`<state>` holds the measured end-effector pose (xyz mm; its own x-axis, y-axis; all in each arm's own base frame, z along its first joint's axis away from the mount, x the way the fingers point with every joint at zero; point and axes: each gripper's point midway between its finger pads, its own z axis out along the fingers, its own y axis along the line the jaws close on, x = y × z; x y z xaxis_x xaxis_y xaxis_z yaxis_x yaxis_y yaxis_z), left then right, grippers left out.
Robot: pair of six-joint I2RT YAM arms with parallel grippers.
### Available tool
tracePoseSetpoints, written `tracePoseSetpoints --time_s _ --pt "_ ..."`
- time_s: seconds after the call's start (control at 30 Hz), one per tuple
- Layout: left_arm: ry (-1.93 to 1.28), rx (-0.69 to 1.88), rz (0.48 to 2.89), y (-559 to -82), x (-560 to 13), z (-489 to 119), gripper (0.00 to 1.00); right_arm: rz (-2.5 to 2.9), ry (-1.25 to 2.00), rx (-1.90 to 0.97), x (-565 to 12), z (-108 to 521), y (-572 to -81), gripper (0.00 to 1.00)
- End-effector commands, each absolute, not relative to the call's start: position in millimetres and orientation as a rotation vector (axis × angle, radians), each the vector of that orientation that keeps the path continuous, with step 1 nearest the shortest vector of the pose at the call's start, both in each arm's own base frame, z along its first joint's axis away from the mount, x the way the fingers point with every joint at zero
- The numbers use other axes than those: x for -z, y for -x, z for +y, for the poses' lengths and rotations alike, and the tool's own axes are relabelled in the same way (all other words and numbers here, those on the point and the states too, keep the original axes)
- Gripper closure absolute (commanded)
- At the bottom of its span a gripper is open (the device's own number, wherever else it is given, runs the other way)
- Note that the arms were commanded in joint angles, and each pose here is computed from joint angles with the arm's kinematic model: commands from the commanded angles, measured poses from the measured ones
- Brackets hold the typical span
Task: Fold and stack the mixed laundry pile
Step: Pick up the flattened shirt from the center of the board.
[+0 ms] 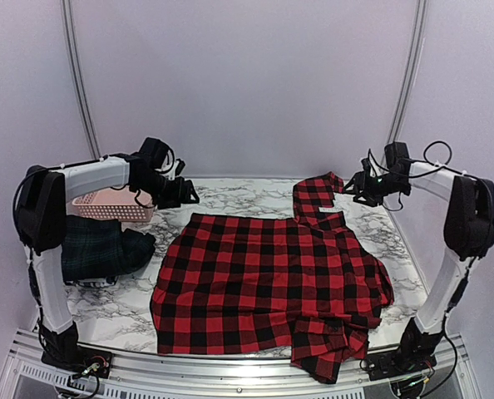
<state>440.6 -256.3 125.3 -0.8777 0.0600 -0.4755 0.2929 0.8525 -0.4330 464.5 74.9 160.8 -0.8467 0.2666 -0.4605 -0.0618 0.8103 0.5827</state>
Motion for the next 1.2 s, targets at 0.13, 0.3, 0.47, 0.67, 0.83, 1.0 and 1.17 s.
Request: tracePoseSetpoints --time_s 0.13,0.3,0.47,0.67,0.83,1.0,1.17 --pt "-0.145 0.547 2.589 -511.7 -100.2 -238.0 0.27 2.576 -0.247 -0.674 -105.0 52.3 -521.6 0.44" --pt "-0.145 0.501 2.629 -524.5 -73.6 -238.1 0.29 2.642 -0.301 -0.62 -74.7 44.3 -535.3 0.46" --pt "-0.177 0.482 2.663 -526.9 -53.1 -238.7 0.29 2.665 -0.324 -0.677 -52.1 49.7 -543.9 0.49" --pt "-0.224 0.47 2.702 -524.3 -34.1 -240.1 0.33 2.68 -0.355 -0.762 -32.5 58.6 -550.0 0.56" --pt "-0.243 0.482 2.732 -521.3 -17.9 -242.8 0.35 2.682 -0.366 -0.805 -24.4 62.7 -552.8 0.6" --pt "-0.258 0.524 2.739 -521.2 -12.1 -250.5 0.43 2.676 -0.371 -0.858 -19.4 67.9 -556.6 0.66" --pt "-0.278 0.558 2.753 -516.3 -5.7 -258.4 0.5 2.642 -0.372 -0.952 -21.9 76.7 -565.0 0.76"
